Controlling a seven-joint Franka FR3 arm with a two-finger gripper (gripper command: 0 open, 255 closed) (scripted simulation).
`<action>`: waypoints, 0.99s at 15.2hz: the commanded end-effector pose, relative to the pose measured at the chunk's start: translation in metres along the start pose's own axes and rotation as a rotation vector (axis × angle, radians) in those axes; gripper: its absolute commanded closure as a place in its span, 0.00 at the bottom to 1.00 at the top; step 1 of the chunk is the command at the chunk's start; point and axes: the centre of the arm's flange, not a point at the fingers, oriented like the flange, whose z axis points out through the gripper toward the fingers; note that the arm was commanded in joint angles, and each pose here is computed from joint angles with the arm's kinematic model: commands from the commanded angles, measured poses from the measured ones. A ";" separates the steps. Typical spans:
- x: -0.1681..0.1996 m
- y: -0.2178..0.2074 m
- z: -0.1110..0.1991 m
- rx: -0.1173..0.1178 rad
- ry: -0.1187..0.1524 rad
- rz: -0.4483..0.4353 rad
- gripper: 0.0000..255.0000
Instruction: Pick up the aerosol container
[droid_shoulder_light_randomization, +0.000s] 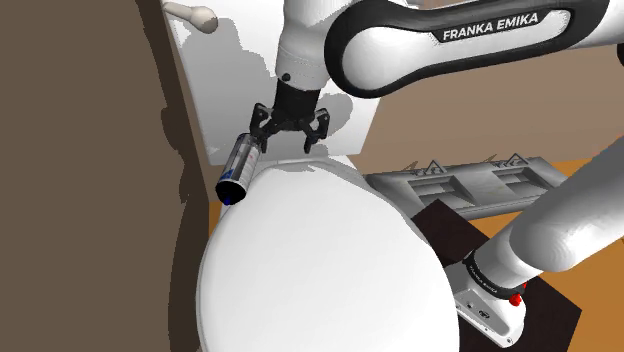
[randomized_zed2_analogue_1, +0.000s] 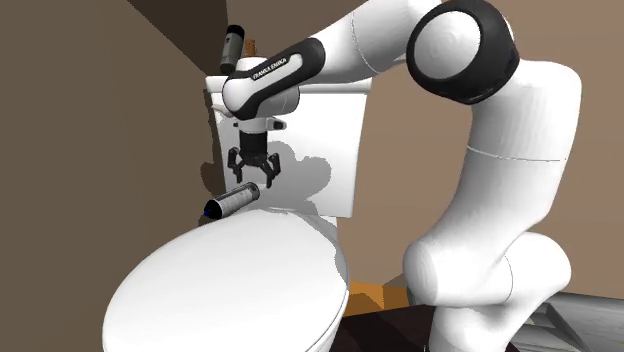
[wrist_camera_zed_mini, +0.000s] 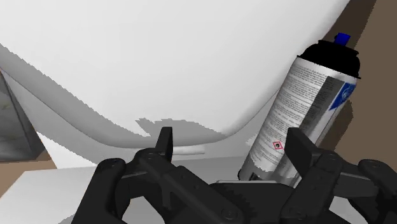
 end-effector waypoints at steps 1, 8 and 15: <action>0.004 -0.024 0.010 0.001 0.000 0.034 0.00; 0.018 -0.097 0.042 -0.002 -0.001 0.123 0.00; 0.015 -0.094 0.082 -0.002 -0.001 0.123 0.00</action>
